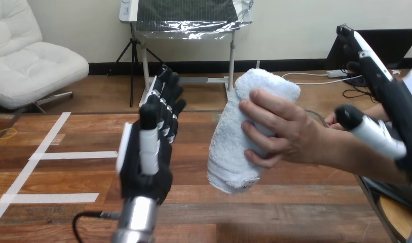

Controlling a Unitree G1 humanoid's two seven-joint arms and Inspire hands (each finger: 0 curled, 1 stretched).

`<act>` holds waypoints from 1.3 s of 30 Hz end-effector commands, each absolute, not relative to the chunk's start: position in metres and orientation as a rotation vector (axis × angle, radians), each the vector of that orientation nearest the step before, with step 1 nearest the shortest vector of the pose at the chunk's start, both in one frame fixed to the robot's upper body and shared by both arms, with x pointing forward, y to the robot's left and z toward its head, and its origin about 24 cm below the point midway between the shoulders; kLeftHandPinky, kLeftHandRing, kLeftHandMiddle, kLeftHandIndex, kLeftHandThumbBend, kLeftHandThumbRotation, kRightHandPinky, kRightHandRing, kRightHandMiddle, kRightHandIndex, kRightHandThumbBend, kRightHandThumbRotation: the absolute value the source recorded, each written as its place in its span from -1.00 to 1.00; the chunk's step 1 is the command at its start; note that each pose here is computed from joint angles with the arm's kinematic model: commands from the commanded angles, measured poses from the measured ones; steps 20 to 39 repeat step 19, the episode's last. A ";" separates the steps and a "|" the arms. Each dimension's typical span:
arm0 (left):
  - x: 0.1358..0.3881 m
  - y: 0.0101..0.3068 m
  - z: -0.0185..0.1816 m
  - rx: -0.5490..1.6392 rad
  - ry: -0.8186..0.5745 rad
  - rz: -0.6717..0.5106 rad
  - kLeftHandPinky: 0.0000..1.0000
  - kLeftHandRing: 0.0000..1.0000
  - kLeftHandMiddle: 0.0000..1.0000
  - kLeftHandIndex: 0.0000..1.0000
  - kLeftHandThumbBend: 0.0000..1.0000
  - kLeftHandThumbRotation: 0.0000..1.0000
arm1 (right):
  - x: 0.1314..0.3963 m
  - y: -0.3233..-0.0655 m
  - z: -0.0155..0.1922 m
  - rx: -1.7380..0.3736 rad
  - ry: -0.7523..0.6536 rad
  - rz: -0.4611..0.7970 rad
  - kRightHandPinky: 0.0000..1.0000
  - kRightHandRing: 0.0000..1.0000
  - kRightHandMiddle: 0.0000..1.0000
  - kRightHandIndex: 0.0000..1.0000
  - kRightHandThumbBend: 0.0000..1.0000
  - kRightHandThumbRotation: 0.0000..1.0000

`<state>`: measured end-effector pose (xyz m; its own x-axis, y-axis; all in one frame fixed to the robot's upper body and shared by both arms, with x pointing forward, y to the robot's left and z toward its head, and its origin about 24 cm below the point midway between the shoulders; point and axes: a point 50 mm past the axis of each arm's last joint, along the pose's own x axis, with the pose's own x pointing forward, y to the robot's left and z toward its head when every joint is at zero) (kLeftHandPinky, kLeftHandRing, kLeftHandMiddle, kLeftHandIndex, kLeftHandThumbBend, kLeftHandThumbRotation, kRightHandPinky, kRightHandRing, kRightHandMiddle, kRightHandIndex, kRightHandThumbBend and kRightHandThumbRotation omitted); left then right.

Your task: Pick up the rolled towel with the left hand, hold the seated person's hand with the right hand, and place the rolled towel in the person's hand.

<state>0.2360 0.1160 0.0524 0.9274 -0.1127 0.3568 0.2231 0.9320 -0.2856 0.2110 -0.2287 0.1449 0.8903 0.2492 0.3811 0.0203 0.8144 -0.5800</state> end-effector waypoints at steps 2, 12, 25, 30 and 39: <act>0.221 0.140 0.101 -0.289 -0.618 -0.228 0.45 0.67 0.76 0.73 0.87 0.81 | 0.176 -0.203 0.170 -0.428 -0.741 0.072 0.86 0.92 0.90 0.89 1.00 1.00; 0.201 0.156 0.111 -0.217 -0.676 -0.248 0.36 0.62 0.68 0.63 0.88 0.73 | 0.155 -0.183 0.157 -0.249 -0.802 0.144 0.78 0.87 0.88 0.85 1.00 1.00; 0.189 0.163 0.115 -0.195 -0.711 -0.261 0.34 0.59 0.62 0.56 0.84 0.69 | 0.142 -0.170 0.147 -0.188 -0.806 0.169 0.74 0.86 0.88 0.86 1.00 1.00; 0.189 0.163 0.115 -0.195 -0.711 -0.261 0.34 0.59 0.62 0.56 0.84 0.69 | 0.142 -0.170 0.147 -0.188 -0.806 0.169 0.74 0.86 0.88 0.86 1.00 1.00; 0.189 0.163 0.115 -0.195 -0.711 -0.261 0.34 0.59 0.62 0.56 0.84 0.69 | 0.142 -0.170 0.147 -0.188 -0.806 0.169 0.74 0.86 0.88 0.86 1.00 1.00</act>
